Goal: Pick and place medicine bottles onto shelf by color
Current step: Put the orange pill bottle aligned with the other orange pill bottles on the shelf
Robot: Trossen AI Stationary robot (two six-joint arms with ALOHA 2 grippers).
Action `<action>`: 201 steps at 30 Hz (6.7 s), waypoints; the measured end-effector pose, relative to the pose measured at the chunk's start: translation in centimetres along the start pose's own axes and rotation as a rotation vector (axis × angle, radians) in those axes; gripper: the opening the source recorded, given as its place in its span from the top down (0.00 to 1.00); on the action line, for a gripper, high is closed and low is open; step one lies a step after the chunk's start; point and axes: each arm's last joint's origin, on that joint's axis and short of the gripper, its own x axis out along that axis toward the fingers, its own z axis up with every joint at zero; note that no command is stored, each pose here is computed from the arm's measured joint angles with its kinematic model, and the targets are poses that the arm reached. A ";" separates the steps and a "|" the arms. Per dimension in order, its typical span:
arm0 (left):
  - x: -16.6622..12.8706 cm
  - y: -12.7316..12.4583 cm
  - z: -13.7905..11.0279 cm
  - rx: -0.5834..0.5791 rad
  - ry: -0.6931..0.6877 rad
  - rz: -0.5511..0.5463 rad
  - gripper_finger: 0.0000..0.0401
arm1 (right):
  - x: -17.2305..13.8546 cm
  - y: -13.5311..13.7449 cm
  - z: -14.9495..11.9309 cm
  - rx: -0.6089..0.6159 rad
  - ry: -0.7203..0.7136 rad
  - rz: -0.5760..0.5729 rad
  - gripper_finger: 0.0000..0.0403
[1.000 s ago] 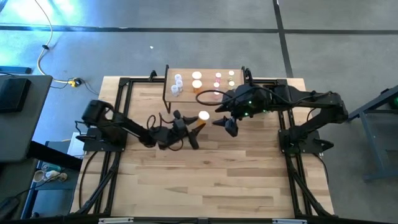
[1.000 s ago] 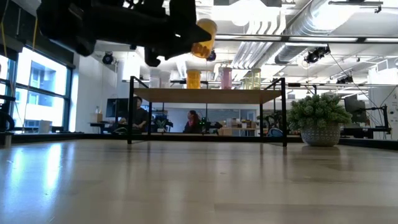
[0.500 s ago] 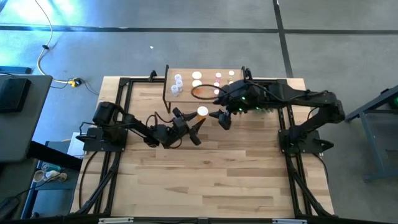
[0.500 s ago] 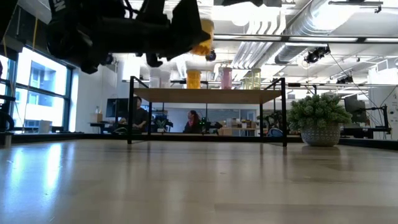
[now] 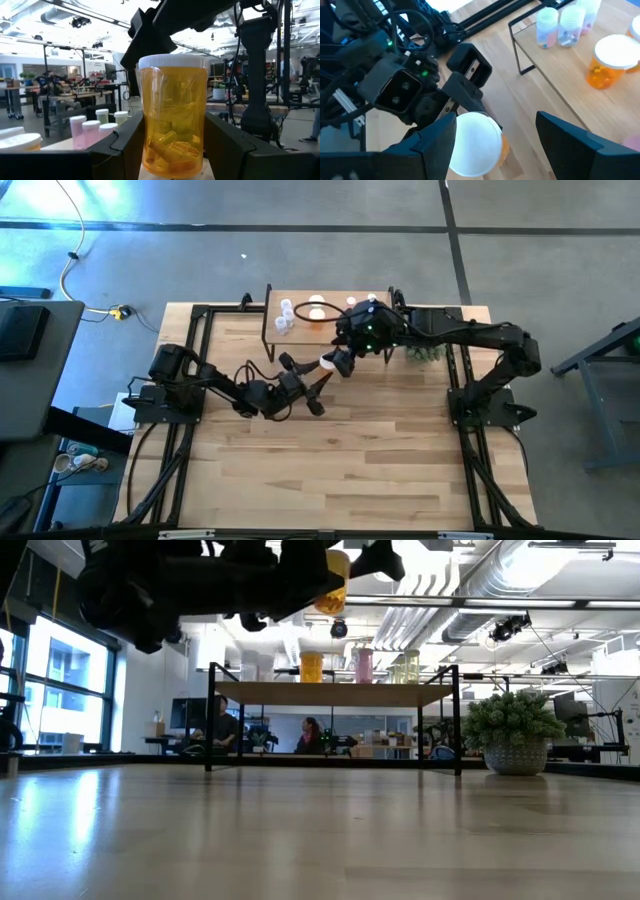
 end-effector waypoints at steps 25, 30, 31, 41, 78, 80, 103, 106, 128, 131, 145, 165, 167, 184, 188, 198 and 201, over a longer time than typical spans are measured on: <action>0.5 0.6 -0.1 0.007 0.005 0.035 0.59 | 1.8 0.4 -0.4 0.075 0.087 0.132 0.35; 0.5 0.6 -0.2 0.013 0.014 0.041 0.59 | 1.7 0.4 -0.4 0.113 0.092 0.132 0.35; 0.5 0.6 -0.2 0.013 0.013 0.041 0.59 | 1.7 0.3 -0.4 0.122 0.094 0.128 0.35; 0.5 0.8 -0.3 0.042 0.045 0.129 0.59 | 0.3 0.1 -0.8 0.127 0.114 0.063 0.35; 0.4 0.6 -0.5 0.037 0.057 0.105 0.59 | 2.4 1.1 -1.1 0.098 0.091 0.044 0.35; 0.4 0.6 -0.6 0.042 0.062 0.105 0.59 | 2.4 1.2 -1.1 0.095 0.093 0.049 0.35; 0.3 1.2 -1.2 0.038 0.133 0.256 0.59 | 1.4 0.1 -0.5 0.072 0.078 0.052 0.35; 0.2 1.2 -1.2 0.037 0.143 0.292 0.59 | 0.6 -0.1 -0.3 0.071 0.057 0.048 0.35; 1.9 3.9 -3.2 0.013 0.230 0.399 0.59 | -2.3 -0.4 0.1 -0.030 0.009 0.039 0.35; 2.6 4.1 -3.3 0.023 0.249 0.396 0.59 | -2.3 -0.4 0.1 -0.030 0.006 0.040 0.35; 3.8 5.5 -4.3 -0.035 0.304 0.469 0.59 | -2.3 -0.4 0.1 -0.027 0.007 0.040 0.35; 3.8 6.0 -4.9 -0.021 0.336 0.484 0.47 | -2.3 -0.4 0.1 -0.025 0.009 0.041 0.35; 3.8 6.0 -4.8 -0.029 0.331 0.485 0.44 | -2.3 -0.4 0.1 -0.014 0.016 0.057 0.35; 3.7 5.8 -4.7 -0.031 0.325 0.496 0.37 | -2.3 -0.3 0.1 -0.003 0.023 0.072 0.35; 3.7 5.9 -4.7 -0.028 0.321 0.521 0.37 | -2.3 -0.3 0.1 -0.003 0.023 0.072 0.35; 3.2 4.9 -4.5 -0.012 0.324 0.512 0.37 | -2.3 -0.3 0.0 -0.003 0.026 0.070 0.35; 3.1 4.7 -4.4 -0.013 0.324 0.508 0.37 | -2.3 -0.3 0.0 -0.003 0.026 0.070 0.35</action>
